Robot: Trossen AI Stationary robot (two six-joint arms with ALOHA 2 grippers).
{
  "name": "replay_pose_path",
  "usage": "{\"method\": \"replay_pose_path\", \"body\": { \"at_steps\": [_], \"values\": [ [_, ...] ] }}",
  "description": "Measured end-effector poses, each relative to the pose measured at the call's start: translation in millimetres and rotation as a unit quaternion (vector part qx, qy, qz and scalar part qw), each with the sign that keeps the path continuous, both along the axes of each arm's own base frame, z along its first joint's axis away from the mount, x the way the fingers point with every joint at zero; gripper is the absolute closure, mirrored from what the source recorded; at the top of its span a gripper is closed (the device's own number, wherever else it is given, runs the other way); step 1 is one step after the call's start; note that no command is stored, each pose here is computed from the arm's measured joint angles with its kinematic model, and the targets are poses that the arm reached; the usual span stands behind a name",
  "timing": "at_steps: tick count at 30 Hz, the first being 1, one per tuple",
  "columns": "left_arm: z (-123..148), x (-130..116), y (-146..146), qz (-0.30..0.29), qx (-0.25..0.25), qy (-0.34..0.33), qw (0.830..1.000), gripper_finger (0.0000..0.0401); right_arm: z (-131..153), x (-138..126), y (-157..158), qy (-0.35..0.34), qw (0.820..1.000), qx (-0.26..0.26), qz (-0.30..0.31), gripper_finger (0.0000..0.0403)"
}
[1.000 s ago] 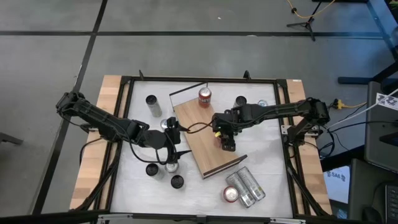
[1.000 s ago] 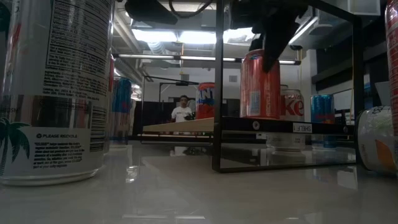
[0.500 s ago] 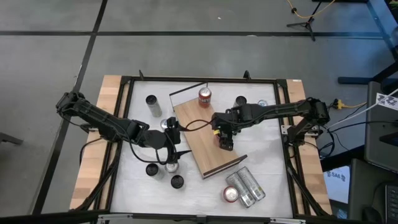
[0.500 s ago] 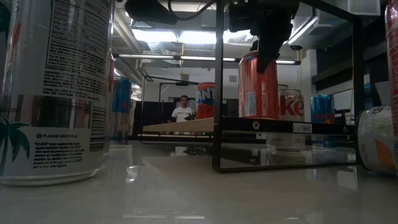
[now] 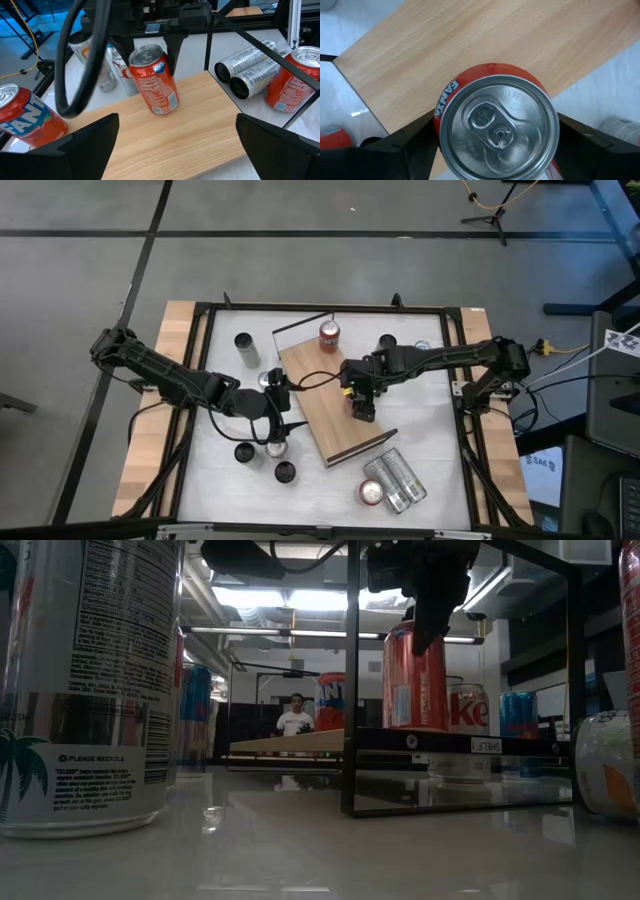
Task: Place canned beverage on shelf
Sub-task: Align the left orange soda can with the other orange soda can
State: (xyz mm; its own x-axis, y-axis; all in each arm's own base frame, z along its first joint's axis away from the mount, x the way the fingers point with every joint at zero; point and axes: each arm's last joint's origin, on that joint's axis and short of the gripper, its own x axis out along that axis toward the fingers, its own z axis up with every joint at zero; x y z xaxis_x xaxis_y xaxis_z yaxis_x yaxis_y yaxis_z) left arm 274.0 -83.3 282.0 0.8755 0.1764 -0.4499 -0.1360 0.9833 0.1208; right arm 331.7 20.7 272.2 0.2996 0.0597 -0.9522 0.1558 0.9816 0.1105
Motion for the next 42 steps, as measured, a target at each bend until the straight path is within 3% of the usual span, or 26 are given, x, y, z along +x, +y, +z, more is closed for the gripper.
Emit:
{"method": "replay_pose_path", "body": {
  "at_steps": [17,26,33,42],
  "values": [
    [0.0,0.0,0.0,0.0,0.0,0.0,1.0,0.0005,0.0,-0.1,0.9,0.001,1.0,0.013,0.01,0.0084],
    [0.0,0.0,0.0,0.0,0.0,0.0,1.0,0.0005,-1.6,-0.2,1.3,0.005,1.0,0.015,0.013,0.0008],
    [0.0,0.0,0.0,0.0,0.0,0.0,1.0,0.0005,-1.4,-0.2,1.1,0.005,1.0,0.014,0.015,0.0029],
    [0.0,0.0,0.0,0.0,0.0,0.0,1.0,0.0005,16.2,-3.6,1.5,-0.007,0.995,-0.002,0.099,0.0033]
  ]
}}
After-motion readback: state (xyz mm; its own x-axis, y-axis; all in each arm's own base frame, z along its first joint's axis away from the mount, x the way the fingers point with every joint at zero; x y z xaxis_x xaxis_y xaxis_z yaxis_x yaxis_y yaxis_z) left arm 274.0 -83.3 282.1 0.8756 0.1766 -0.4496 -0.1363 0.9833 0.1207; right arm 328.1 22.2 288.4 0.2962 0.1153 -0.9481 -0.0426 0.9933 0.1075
